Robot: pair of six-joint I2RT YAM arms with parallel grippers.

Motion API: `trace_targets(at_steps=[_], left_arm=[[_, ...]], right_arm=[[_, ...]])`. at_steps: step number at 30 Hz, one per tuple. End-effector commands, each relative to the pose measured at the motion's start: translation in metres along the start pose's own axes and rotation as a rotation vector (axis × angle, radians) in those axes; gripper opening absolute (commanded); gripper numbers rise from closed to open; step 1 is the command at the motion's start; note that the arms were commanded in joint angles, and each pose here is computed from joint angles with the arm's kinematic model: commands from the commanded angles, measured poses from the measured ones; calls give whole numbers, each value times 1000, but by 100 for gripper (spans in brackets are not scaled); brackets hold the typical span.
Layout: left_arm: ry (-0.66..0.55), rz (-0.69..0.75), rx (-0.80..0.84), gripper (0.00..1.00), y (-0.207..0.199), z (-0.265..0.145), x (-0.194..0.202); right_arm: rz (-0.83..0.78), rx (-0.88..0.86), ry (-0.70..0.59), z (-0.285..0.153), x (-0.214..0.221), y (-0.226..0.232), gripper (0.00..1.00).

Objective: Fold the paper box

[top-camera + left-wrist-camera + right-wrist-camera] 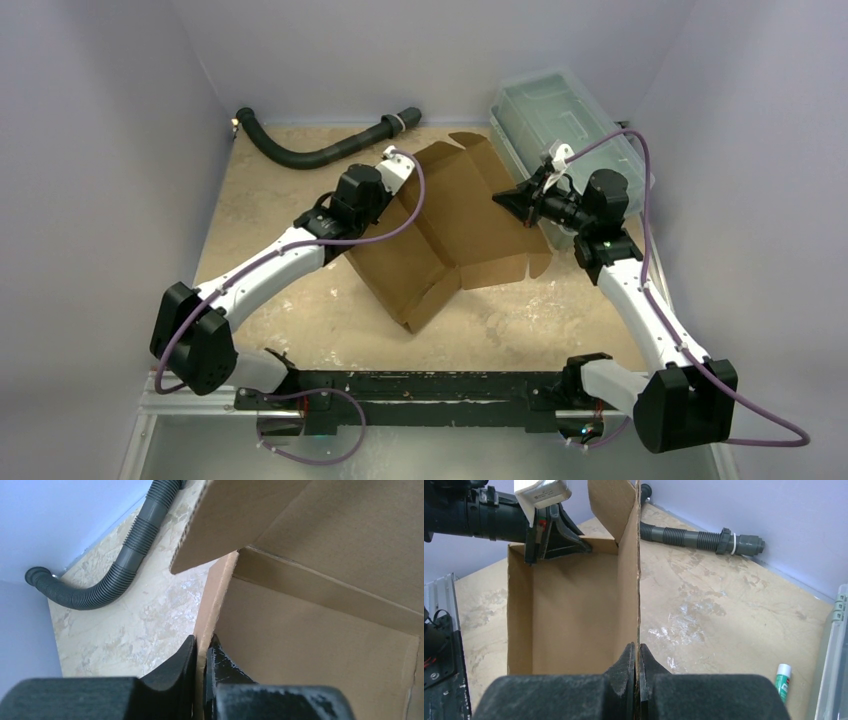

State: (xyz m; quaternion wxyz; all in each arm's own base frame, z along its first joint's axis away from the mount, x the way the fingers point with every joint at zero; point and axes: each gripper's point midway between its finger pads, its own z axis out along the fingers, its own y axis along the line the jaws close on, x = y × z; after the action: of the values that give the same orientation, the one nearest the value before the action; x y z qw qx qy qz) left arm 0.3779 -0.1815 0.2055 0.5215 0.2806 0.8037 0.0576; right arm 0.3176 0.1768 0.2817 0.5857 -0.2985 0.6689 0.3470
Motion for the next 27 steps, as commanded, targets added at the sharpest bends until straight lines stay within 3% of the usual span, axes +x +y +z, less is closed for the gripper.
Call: trace_targets(at_steps=[1, 5, 9, 14, 27], left_arm=[[-75, -45, 0, 0, 0, 3, -25], [-70, -61, 16, 1, -5, 5, -23], [-104, -115, 17, 31, -1, -7, -31], [-160, -152, -12, 56, 15, -38, -42], [-32, -26, 69, 65, 2, -47, -2]], right_arm=[[-26, -11, -8, 2, -7, 1, 0], [-28, -11, -9, 2, -7, 1, 0], [-41, 4, -10, 1, -10, -1, 0], [-45, 15, -12, -2, -13, -2, 0], [-74, -5, -10, -2, -12, 0, 0]])
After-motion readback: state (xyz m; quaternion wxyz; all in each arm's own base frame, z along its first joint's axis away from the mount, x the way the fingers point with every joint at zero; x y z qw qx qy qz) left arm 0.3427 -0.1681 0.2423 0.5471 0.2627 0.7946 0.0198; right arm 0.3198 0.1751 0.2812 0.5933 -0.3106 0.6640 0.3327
